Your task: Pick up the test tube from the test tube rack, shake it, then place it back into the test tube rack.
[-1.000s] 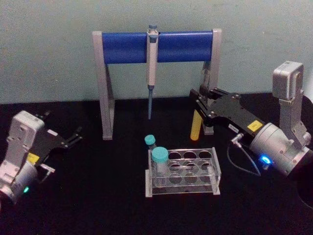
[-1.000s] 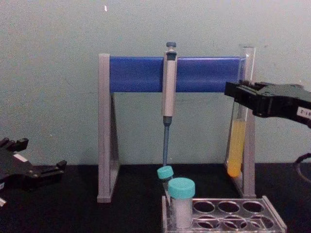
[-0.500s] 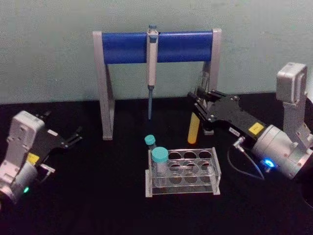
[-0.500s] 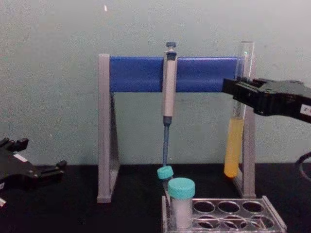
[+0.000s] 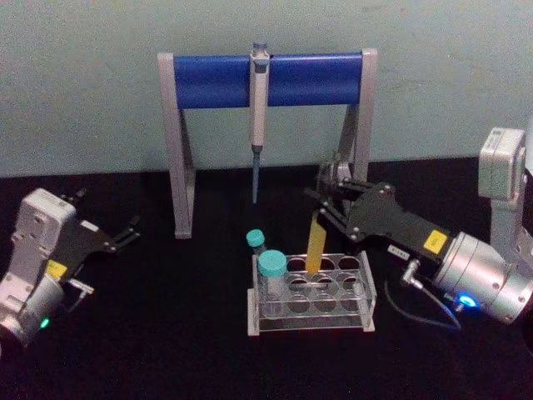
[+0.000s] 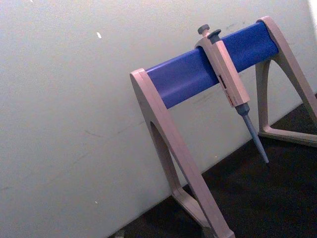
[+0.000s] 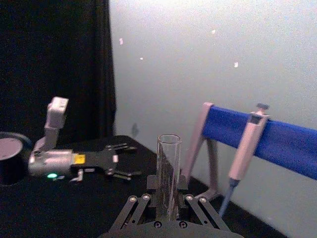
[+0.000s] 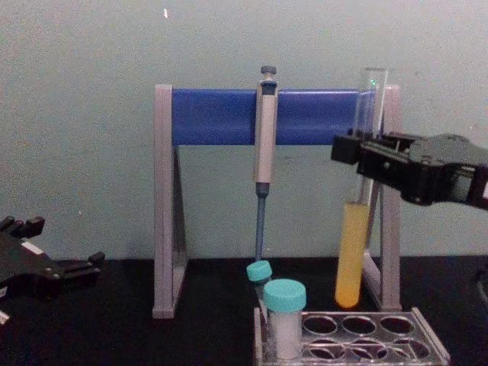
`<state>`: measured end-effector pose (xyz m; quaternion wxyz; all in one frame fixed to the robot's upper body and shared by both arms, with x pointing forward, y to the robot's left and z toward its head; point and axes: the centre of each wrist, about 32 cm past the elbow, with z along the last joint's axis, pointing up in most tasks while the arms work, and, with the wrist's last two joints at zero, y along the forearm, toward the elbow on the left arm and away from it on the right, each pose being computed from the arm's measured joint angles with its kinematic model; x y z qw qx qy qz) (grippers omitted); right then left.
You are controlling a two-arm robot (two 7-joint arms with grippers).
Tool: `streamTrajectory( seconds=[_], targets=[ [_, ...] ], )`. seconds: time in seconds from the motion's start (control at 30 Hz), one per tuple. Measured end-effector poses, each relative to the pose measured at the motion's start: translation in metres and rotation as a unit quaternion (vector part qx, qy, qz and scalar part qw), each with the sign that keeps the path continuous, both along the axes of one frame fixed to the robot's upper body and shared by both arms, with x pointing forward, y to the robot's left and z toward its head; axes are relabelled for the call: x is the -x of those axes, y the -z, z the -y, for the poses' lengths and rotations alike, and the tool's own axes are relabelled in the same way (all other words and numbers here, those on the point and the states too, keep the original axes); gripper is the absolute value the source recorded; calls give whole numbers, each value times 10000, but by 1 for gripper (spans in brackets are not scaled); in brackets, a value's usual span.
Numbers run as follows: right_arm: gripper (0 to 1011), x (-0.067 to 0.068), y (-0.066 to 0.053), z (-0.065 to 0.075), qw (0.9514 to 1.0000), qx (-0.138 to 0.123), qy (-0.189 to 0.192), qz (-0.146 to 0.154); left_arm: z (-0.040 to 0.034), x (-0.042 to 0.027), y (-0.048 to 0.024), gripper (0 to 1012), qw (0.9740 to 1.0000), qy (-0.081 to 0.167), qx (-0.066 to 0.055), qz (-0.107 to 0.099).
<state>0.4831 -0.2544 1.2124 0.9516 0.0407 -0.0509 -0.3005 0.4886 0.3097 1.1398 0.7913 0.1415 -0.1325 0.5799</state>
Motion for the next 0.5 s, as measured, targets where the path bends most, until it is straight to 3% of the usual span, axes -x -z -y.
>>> streamTrajectory(
  seconds=[0.2,0.5],
  targets=[
    [235,-2,74,-5,9997,35,-221,-103,0,0,0,1001,10000,0,0,0],
    [235,-2,194,-22,9993,34,-262,-257,0,0,0,1001,10000,0,0,0]
  ],
)
